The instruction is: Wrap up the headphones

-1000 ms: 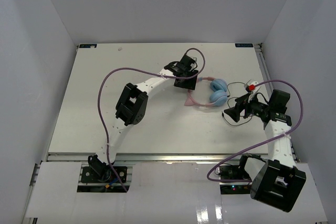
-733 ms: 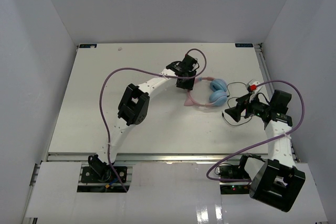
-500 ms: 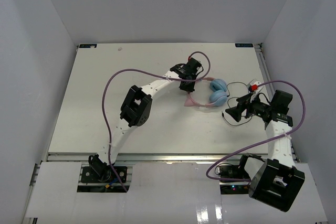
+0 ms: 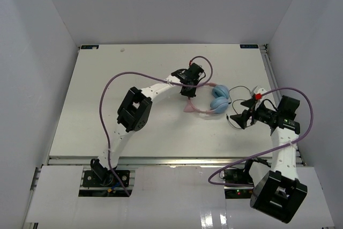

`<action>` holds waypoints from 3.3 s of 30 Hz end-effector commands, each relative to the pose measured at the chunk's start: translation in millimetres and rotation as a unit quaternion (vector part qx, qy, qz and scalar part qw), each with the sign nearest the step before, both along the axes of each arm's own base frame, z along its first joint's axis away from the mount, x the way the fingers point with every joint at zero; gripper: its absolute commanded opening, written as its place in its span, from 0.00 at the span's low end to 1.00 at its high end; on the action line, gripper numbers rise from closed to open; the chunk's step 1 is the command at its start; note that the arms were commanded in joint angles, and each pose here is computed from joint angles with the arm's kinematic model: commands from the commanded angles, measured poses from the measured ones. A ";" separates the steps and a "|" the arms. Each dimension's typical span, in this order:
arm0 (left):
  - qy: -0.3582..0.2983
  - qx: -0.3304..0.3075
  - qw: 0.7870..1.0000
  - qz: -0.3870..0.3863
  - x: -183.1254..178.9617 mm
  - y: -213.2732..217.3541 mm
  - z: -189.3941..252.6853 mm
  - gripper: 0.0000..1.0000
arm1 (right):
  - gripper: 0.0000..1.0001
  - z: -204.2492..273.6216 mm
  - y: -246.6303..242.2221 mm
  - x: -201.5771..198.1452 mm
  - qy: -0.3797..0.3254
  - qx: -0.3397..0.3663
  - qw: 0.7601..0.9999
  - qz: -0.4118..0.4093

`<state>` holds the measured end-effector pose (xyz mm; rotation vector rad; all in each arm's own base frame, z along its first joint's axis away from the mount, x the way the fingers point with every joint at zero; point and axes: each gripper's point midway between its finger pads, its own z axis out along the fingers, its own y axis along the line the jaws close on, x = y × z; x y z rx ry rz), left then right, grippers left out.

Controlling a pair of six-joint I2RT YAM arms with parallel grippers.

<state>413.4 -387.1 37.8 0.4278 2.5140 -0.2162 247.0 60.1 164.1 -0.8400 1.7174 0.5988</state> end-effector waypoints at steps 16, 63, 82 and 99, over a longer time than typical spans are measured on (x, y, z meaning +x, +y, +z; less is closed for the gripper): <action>-0.132 -0.126 0.983 -0.022 -112.6 129.6 227.1 0.00 | 0.90 70.6 48.4 15.4 -0.291 -0.059 0.926 0.234; -0.210 -0.349 0.913 0.007 -172.2 157.7 377.1 0.00 | 0.28 26.3 138.7 3.6 -0.095 0.003 0.944 0.316; -0.191 -0.299 0.934 0.040 -122.6 175.7 300.1 0.00 | 0.08 118.4 89.7 38.2 -0.207 -0.141 0.960 0.123; -0.134 -0.190 0.973 0.011 -90.6 173.1 200.8 0.00 | 0.08 269.2 61.4 25.3 -0.436 -0.223 0.871 0.037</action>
